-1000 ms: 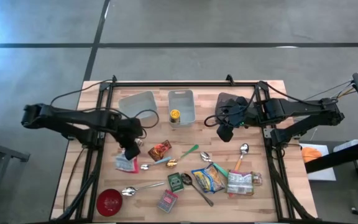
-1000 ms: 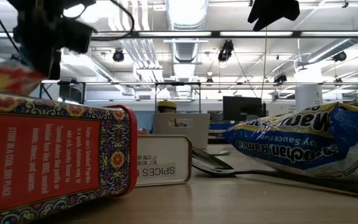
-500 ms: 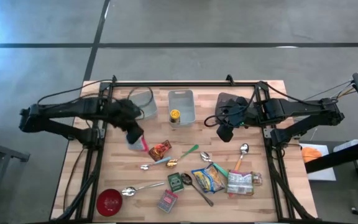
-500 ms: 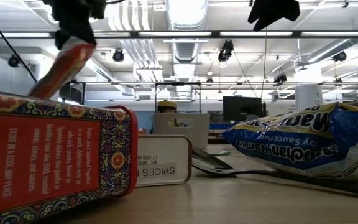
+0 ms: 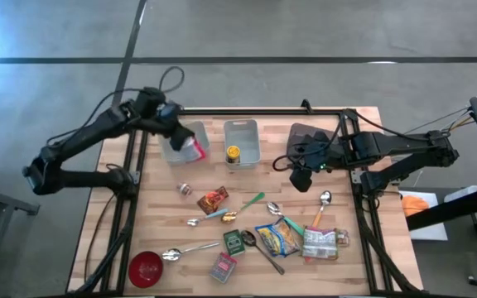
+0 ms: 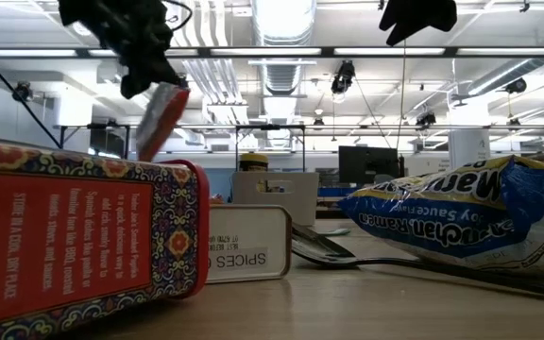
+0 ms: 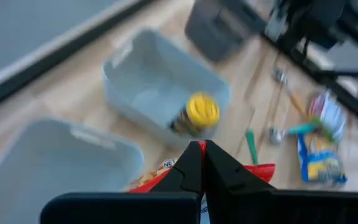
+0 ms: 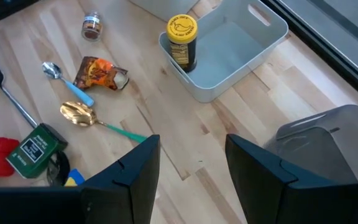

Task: Pick & Place Food Item
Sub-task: Put the red noodle pack into the left gray bin

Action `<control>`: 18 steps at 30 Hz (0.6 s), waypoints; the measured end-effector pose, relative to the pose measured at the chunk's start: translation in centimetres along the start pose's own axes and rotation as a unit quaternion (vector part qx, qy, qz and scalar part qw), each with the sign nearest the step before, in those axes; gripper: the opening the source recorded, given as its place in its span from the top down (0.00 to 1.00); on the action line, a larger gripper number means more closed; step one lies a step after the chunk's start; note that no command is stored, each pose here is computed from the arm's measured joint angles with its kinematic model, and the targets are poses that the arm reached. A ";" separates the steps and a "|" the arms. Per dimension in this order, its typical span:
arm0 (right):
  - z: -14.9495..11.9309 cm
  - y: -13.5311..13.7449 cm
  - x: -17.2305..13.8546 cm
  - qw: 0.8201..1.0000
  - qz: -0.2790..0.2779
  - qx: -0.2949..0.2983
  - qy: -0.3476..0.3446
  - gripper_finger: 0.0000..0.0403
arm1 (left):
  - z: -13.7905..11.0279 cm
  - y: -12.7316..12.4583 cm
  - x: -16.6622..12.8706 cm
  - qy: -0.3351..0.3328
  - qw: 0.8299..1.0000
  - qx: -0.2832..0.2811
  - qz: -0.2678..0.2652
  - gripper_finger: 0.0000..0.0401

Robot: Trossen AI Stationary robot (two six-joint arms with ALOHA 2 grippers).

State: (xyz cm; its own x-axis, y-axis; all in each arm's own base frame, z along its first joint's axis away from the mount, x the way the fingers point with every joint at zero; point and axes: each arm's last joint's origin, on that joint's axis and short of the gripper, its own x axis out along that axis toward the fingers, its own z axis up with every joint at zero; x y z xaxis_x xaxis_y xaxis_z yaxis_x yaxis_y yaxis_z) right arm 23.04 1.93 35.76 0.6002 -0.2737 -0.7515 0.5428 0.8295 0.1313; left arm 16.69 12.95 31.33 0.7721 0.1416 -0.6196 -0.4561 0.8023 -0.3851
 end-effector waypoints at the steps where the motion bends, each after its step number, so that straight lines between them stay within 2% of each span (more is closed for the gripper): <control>1: 0.0 0.0 0.0 1.000 0.000 -0.001 0.000 0.56 | 0.2 0.6 0.0 -0.009 1.000 0.000 -0.002 1.00; 12: -0.1 0.1 0.0 1.000 0.004 -0.002 0.002 0.56 | 1.1 6.8 2.7 0.000 0.998 -0.057 -0.026 1.00; 18: -0.1 0.2 0.0 1.000 0.011 -0.002 0.007 0.56 | 1.8 8.2 4.4 0.017 0.999 -0.027 -0.031 1.00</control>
State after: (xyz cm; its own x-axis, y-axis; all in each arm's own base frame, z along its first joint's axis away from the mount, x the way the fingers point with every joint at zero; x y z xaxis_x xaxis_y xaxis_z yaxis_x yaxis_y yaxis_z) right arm 23.04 2.13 35.73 0.6033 -0.2489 -0.7577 0.5270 0.8375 0.1444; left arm 17.21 21.17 26.68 0.7848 0.0715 -0.6156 -0.4314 0.7762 -0.4598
